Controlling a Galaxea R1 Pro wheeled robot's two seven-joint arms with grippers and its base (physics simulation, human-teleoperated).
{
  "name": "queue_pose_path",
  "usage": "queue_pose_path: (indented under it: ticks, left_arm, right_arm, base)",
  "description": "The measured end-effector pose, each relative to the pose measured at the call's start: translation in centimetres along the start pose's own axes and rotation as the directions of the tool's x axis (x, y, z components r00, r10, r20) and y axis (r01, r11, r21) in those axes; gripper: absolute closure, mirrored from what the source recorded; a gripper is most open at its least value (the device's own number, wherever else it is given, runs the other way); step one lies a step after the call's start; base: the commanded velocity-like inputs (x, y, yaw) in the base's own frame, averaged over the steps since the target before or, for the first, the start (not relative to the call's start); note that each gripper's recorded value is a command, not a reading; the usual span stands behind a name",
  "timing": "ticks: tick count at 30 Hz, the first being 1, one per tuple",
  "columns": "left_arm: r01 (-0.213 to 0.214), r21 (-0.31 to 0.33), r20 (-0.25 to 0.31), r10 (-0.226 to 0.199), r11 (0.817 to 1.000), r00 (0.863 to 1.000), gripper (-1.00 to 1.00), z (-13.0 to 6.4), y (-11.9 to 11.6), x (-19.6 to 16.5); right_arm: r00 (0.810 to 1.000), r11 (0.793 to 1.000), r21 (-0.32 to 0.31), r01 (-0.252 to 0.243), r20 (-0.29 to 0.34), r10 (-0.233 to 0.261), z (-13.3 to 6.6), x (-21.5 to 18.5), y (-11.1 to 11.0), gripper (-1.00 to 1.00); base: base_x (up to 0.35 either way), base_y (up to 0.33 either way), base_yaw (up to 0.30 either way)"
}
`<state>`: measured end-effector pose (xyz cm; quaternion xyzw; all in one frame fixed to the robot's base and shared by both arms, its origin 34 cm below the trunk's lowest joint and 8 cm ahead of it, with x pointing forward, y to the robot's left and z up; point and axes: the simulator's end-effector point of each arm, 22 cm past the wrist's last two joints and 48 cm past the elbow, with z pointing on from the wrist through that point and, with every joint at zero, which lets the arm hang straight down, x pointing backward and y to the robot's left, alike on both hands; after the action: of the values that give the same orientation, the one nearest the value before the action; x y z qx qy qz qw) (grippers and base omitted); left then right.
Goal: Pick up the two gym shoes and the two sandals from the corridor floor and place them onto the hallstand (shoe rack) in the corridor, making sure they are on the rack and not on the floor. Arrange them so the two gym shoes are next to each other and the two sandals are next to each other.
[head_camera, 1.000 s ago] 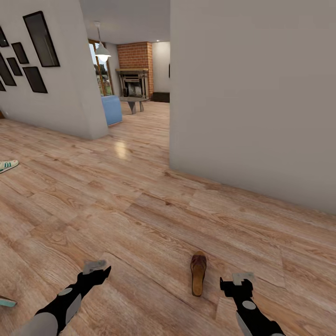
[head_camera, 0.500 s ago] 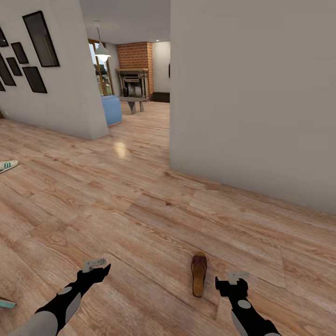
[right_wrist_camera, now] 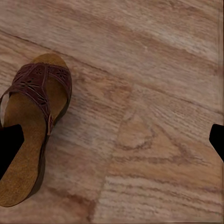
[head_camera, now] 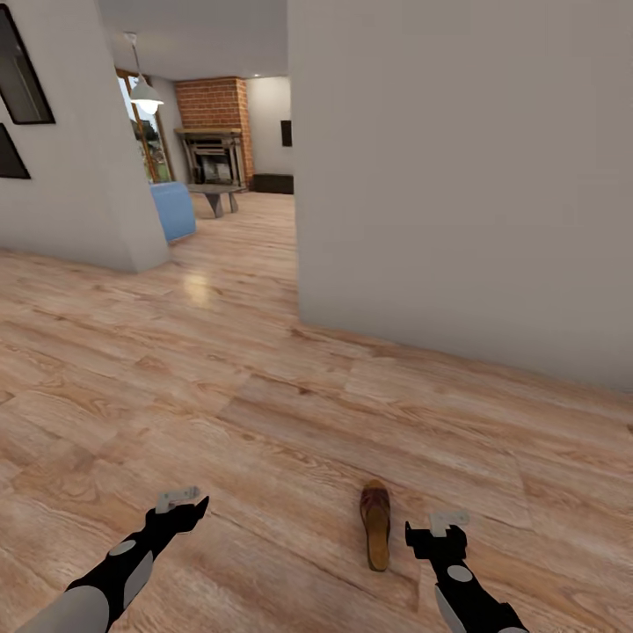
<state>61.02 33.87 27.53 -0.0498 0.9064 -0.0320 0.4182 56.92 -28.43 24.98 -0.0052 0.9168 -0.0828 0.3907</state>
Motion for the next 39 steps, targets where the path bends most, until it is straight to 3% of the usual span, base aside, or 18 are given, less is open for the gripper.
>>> queue_pose_path:
  ticks: [10, 23, 39]
  left_arm:
    - [-0.003, 0.000, -0.001, 0.003, 1.000, 1.000, -1.00, 0.0, 0.1, 0.0]
    - [0.002, -0.001, 0.003, -0.002, 1.000, 1.000, -1.00, 0.2, 0.0, -0.7]
    - [-0.002, -0.001, 0.053, 0.002, 1.000, 0.999, -1.00, 1.0, -0.6, -5.5]
  right_arm:
    - [1.000, 1.000, 0.000, 0.000, 0.000, 0.000, 0.0, 0.0, 0.0, -1.00]
    - [1.000, 1.000, 0.002, 0.001, 0.000, -0.001, 0.0, 0.0, -0.1, -1.00]
    - [1.000, 1.000, -0.001, 0.003, -0.001, -0.003, 0.0, 0.1, 0.0, -1.00]
  base:
    - [0.014, 0.039, -0.082]
    - [0.031, 0.257, -0.005]
    - [0.078, 0.205, 0.000]
